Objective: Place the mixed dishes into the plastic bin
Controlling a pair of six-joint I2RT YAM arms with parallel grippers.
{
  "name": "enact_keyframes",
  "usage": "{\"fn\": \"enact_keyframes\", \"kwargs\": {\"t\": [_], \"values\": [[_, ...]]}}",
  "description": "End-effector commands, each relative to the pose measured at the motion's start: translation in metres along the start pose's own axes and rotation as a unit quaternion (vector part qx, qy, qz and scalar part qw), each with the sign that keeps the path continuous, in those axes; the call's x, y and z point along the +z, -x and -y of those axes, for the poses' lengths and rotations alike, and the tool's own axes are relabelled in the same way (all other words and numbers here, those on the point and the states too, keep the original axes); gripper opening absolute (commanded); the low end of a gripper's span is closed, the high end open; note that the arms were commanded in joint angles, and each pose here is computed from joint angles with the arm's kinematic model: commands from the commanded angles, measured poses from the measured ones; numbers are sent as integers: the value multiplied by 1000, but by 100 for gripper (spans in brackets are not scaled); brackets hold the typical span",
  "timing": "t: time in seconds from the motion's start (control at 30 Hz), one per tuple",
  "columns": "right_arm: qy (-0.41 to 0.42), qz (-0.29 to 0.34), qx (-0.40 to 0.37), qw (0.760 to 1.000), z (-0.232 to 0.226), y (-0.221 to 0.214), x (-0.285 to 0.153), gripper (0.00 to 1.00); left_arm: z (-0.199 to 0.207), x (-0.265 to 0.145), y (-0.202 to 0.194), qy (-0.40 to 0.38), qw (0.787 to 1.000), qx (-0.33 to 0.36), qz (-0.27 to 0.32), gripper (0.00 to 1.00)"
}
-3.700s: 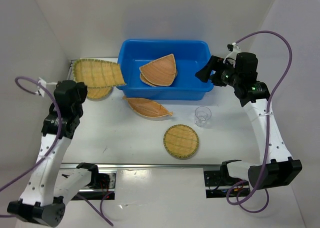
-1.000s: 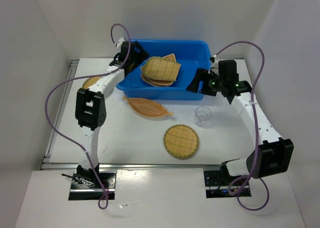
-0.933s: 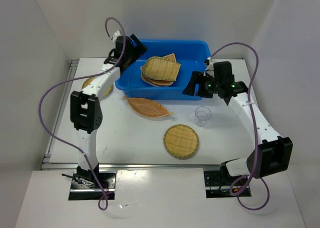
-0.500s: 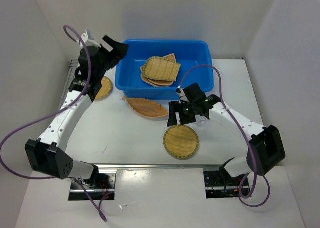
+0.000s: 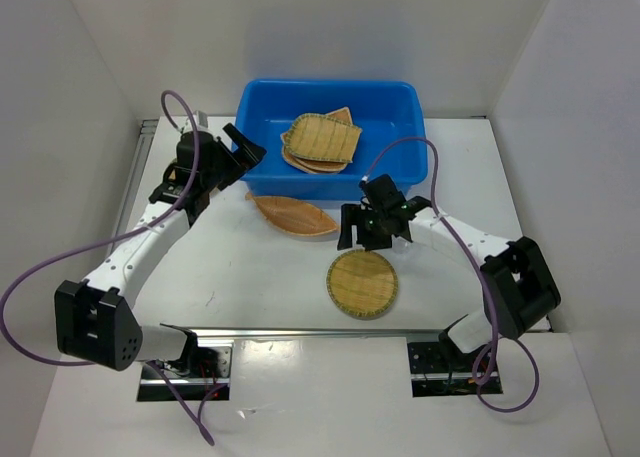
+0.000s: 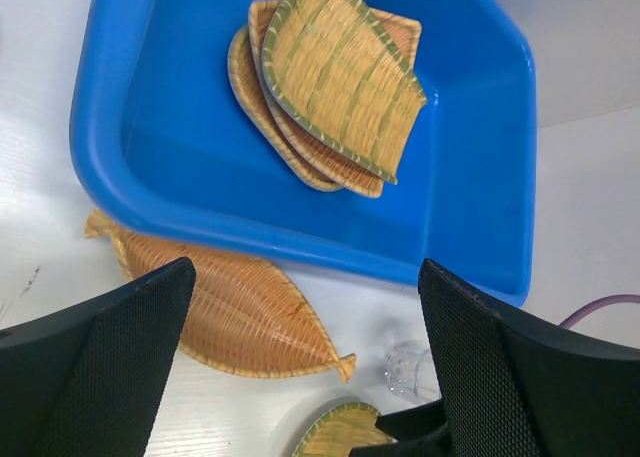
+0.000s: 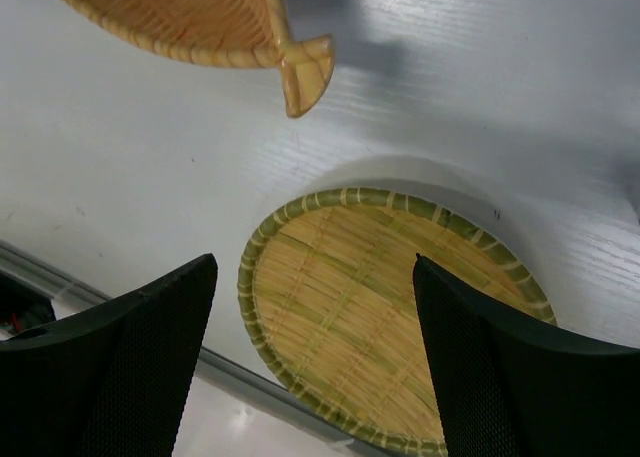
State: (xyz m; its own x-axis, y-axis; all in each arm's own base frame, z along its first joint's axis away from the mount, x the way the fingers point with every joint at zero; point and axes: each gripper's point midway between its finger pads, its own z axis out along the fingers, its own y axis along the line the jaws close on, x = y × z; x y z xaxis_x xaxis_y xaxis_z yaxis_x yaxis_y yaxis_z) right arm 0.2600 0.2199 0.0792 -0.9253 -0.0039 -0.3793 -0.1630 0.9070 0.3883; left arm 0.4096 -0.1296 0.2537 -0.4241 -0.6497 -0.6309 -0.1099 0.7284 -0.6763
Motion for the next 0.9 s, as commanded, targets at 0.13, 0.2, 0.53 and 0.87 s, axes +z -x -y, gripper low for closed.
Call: {"fn": "enact_keyframes", "kwargs": {"t": [0.13,0.2,0.53,0.87], "values": [[48,135,69,987,-29,62,-3,83,11,-12,6,-20,1000,14,6,99],[57,145,79,985,-32,67,0,83,9,-10,-1,-16,1000,21,-3,99],[-13,96,51,994,-9,53,5,80,7,-10,3,-9,999,31,4,99],[-62,-9,32,998,28,-25,7,79,11,-5,-7,-12,998,65,-15,99]]}}
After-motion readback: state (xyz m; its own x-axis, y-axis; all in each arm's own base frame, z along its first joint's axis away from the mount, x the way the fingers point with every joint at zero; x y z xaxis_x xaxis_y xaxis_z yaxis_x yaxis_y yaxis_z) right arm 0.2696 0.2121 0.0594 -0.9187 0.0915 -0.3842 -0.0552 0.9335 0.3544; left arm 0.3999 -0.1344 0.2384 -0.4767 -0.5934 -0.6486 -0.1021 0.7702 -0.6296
